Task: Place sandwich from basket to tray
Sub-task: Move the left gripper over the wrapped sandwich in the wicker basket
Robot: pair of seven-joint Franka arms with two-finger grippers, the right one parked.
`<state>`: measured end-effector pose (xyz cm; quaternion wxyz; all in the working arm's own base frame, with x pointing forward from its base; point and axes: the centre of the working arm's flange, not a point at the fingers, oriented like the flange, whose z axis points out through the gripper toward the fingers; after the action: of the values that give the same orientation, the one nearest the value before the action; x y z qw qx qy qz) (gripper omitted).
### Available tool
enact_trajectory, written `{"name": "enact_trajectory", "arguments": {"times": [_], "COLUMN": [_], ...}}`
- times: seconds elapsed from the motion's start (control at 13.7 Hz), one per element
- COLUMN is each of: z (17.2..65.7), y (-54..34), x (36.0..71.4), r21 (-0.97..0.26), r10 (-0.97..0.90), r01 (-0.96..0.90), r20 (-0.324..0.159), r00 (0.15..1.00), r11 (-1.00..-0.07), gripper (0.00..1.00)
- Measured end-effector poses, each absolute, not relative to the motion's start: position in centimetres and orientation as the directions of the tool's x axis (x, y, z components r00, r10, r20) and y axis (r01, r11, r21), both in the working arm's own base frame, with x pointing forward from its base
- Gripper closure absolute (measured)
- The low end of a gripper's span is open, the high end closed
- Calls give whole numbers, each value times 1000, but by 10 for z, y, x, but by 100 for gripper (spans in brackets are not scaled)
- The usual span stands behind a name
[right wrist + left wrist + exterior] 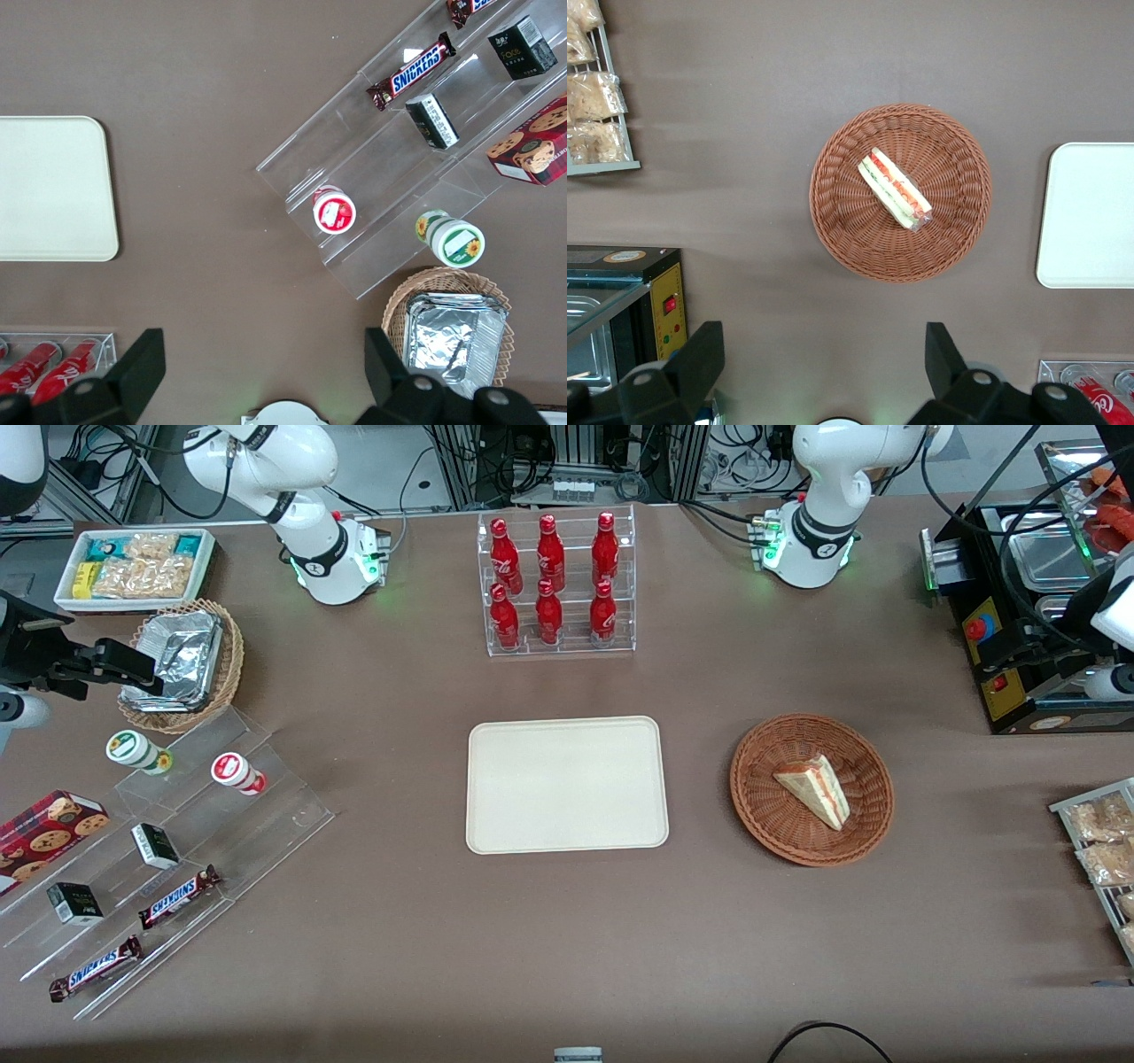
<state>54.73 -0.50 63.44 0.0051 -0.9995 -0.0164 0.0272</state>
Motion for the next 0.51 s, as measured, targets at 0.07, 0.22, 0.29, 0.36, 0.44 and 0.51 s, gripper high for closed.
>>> {"name": "enact_trajectory", "arguments": {"times": [0.07, 0.22, 0.29, 0.36, 0.44, 0.51], "z": [633, 627, 621, 613, 602, 587], "y": [-6, -14, -19, -23, -25, -25], "x": [547, 548, 549, 553, 558, 566], "r21": [-11, -12, -12, -12, -12, -12], "r10": [31, 16, 8, 3, 3, 16], "r01": [31, 15, 7, 2, 2, 15], "r20": [-57, -70, -82, -94, -102, -100], "r00": [998, 997, 997, 996, 995, 995], "r11": [-999, -1000, -1000, -1000, -1000, -1000], "gripper": [0, 0, 0, 0, 0, 0]}}
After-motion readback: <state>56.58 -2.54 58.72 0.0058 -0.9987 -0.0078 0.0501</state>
